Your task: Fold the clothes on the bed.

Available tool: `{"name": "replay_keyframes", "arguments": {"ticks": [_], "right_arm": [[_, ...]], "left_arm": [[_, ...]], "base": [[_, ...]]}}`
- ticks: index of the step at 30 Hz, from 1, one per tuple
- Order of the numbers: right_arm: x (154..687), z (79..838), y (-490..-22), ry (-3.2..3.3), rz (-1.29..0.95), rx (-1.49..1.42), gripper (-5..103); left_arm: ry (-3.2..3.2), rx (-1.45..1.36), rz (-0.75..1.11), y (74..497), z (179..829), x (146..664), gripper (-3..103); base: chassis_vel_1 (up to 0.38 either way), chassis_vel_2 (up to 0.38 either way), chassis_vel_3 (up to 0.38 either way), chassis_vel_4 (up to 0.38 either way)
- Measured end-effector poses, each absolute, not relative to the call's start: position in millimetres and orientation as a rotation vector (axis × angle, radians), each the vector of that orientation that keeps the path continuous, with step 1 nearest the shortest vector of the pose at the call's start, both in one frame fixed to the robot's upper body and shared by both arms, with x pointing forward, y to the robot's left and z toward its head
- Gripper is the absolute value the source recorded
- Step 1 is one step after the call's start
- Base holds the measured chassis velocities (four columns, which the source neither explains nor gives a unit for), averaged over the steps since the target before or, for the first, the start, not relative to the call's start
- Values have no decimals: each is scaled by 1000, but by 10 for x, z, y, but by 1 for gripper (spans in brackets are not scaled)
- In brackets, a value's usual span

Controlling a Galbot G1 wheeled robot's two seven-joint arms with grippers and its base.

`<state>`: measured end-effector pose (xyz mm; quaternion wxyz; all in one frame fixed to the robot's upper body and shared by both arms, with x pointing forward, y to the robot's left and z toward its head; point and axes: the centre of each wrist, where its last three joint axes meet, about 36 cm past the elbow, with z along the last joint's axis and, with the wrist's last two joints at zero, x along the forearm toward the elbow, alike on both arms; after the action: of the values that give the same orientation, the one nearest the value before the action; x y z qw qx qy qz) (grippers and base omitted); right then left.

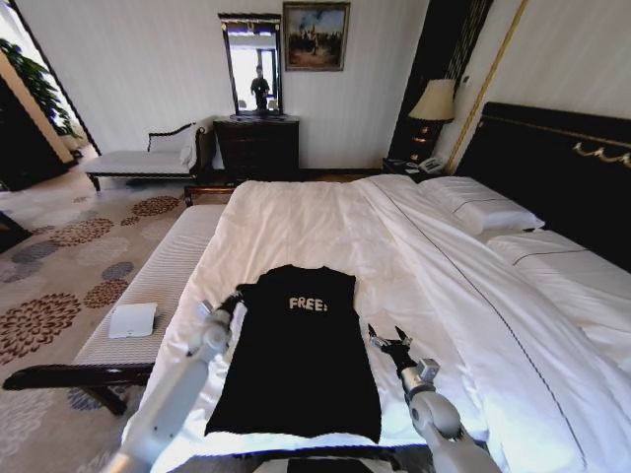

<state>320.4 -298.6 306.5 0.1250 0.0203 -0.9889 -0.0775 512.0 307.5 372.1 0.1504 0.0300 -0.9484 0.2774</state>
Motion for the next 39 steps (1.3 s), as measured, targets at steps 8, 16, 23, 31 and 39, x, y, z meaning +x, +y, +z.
{"name": "replay_keyframes", "arguments": {"ticks": [8, 16, 23, 31, 39], "right_arm": [[3244, 3086, -2983, -2888, -217, 78, 100], [3248, 3079, -3025, -2886, -209, 73, 100], [3232, 3079, -3056, -2886, -211, 62, 100], [3202, 3106, -3126, -2897, -208, 49, 100], [3199, 3116, -3156, -2904, -208, 46, 100]], "left_arm": [[-2773, 106, 664, 3329, 3700, 5309, 0], [-2802, 55, 457, 3011, 3632, 5217, 0], [-2860, -70, -117, 2468, 3513, 5030, 0], [-2871, -302, -542, 1983, 3315, 4801, 0], [-2831, -412, -640, 1767, 3127, 4643, 0]], "base": [[0, 0, 0, 0], [0, 0, 0, 0], [0, 0, 0, 0], [0, 0, 0, 0], [0, 0, 0, 0]]}}
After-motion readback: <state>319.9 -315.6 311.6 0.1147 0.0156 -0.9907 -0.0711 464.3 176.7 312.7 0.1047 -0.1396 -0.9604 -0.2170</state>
